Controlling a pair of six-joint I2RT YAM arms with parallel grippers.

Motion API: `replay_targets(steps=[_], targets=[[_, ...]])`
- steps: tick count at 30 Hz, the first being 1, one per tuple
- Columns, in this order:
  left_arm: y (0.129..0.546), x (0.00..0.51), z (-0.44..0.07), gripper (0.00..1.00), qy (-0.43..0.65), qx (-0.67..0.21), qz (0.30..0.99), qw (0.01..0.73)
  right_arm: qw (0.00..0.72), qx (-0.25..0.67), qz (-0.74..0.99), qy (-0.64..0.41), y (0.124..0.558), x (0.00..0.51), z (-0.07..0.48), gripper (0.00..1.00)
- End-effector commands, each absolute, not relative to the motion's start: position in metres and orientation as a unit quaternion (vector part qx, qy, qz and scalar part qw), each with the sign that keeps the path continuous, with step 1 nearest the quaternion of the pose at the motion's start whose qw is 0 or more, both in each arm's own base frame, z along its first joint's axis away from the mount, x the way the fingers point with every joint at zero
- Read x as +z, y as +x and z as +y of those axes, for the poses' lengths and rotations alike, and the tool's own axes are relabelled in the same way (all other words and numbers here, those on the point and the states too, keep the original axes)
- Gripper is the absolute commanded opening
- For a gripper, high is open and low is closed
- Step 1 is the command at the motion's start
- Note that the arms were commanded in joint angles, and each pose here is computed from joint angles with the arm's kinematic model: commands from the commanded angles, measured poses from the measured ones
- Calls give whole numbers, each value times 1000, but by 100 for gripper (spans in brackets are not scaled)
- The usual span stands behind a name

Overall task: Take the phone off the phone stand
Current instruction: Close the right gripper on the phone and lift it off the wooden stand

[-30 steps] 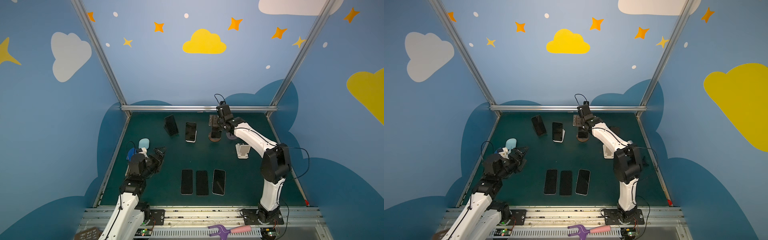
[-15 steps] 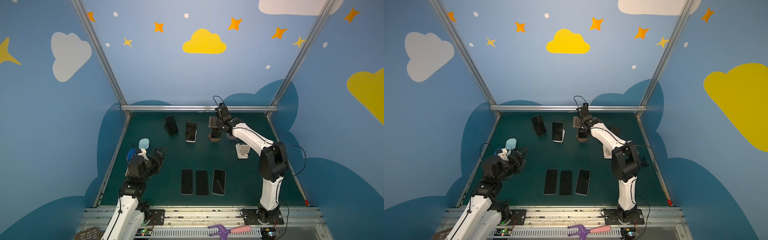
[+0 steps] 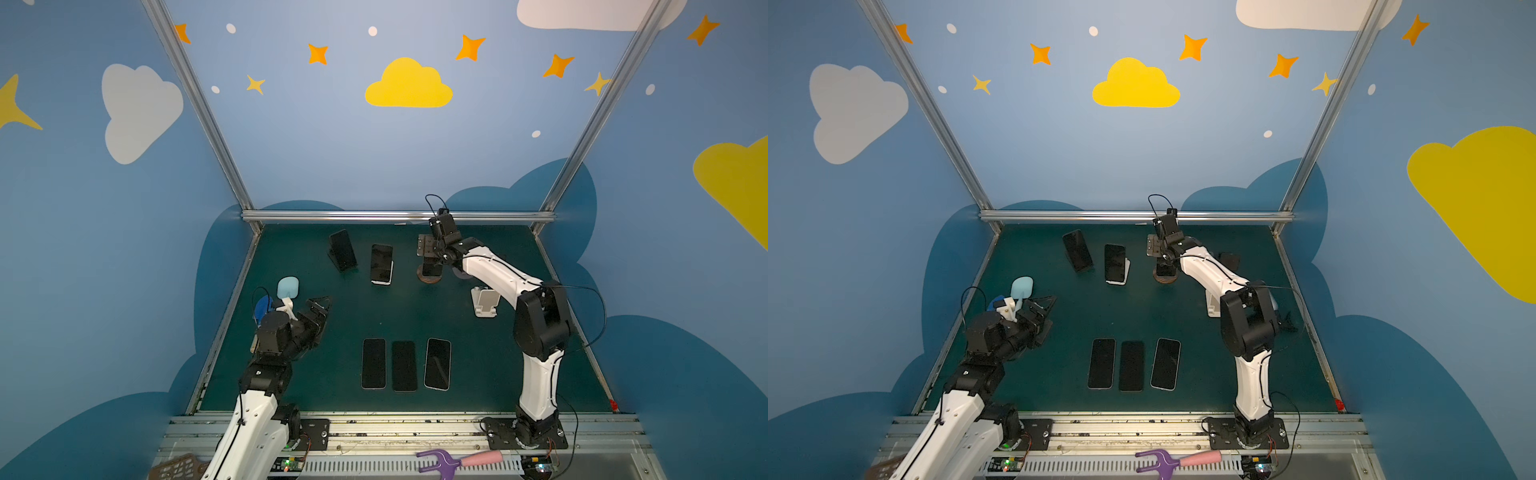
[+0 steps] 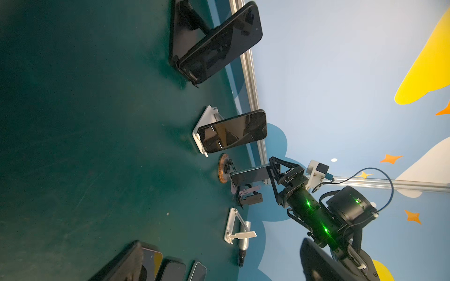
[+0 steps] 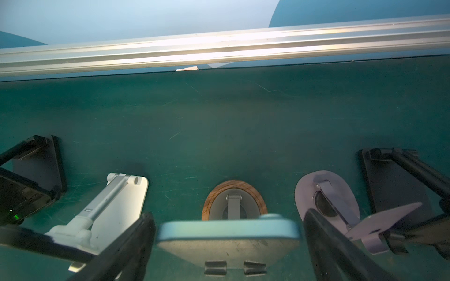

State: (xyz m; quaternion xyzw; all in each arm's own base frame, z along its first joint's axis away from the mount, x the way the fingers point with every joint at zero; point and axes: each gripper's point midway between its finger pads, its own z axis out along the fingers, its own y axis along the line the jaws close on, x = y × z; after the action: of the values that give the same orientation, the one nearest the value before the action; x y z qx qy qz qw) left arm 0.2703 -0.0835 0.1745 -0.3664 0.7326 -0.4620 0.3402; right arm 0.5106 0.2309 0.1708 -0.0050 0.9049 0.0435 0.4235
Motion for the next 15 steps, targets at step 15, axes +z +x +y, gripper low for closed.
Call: replay_targets(steps=[15], targets=[[278, 178, -82, 100, -365, -468, 723, 353, 469, 69, 880, 24, 518, 159, 226, 88]])
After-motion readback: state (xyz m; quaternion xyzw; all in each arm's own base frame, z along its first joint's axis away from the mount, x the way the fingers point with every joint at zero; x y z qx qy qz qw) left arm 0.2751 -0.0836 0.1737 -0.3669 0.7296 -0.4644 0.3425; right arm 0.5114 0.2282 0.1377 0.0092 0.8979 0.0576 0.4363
